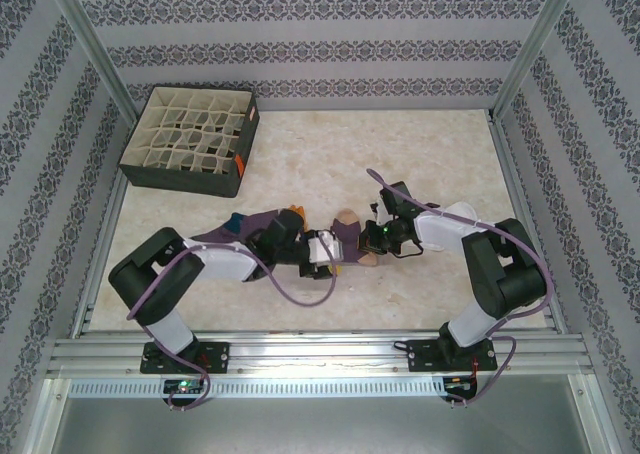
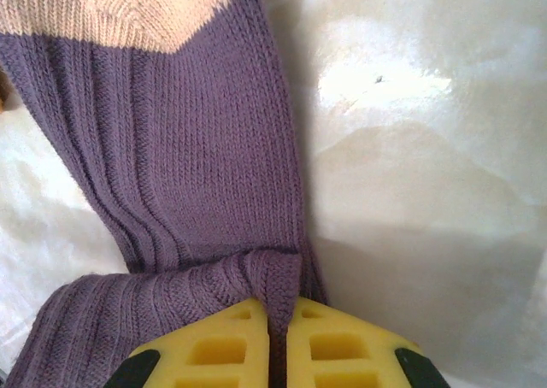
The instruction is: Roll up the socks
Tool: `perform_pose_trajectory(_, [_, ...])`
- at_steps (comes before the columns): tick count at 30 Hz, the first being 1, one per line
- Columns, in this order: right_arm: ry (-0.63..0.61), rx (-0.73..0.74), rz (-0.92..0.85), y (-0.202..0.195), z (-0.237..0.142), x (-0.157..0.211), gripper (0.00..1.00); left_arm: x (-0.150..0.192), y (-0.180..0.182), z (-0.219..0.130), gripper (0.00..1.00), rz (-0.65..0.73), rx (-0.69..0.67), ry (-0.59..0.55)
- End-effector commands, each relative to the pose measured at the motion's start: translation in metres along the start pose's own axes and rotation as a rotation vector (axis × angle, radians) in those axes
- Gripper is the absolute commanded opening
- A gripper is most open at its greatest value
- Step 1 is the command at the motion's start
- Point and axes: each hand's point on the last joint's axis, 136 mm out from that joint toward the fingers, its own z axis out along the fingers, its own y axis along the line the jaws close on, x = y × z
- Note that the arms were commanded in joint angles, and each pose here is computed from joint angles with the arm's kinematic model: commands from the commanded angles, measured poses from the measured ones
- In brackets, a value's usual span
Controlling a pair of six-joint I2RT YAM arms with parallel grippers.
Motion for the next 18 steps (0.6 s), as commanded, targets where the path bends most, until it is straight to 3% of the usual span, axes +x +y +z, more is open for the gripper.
perform_pose_trajectory(1, [0.112, 0.195, 0.052, -0.046, 0.016, 0.034, 0.08, -0.013, 0.023, 0.005, 0.66, 0.29, -0.227, 0.017])
perform_pose_trajectory(5, [0.121, 0.198, 0.044, -0.043, 0.016, 0.033, 0.08, -0.012, 0.019, 0.019, 0.69, 0.334, -0.231, 0.032])
perform_pose_trajectory(9, [0.126, 0.201, 0.039, -0.041, 0.016, 0.032, 0.08, -0.001, 0.018, 0.032, 0.62, 0.321, -0.189, 0.089])
perform_pose_trajectory(11, [0.125, 0.203, 0.036, -0.041, 0.015, 0.032, 0.08, 0.006, 0.016, 0.036, 0.51, 0.31, -0.167, 0.121])
perform_pose_trajectory(15, [0.126, 0.199, 0.039, -0.04, 0.012, 0.033, 0.12, 0.019, 0.008, 0.039, 0.15, 0.262, -0.105, 0.184])
perform_pose_trajectory(17, [0.124, 0.181, 0.037, -0.037, 0.01, 0.033, 0.19, 0.02, 0.003, 0.038, 0.0, 0.229, -0.077, 0.182])
perform_pose_trajectory(18, [0.117, 0.165, 0.036, -0.034, 0.007, 0.033, 0.26, 0.02, 0.0, 0.037, 0.0, 0.2, -0.051, 0.174])
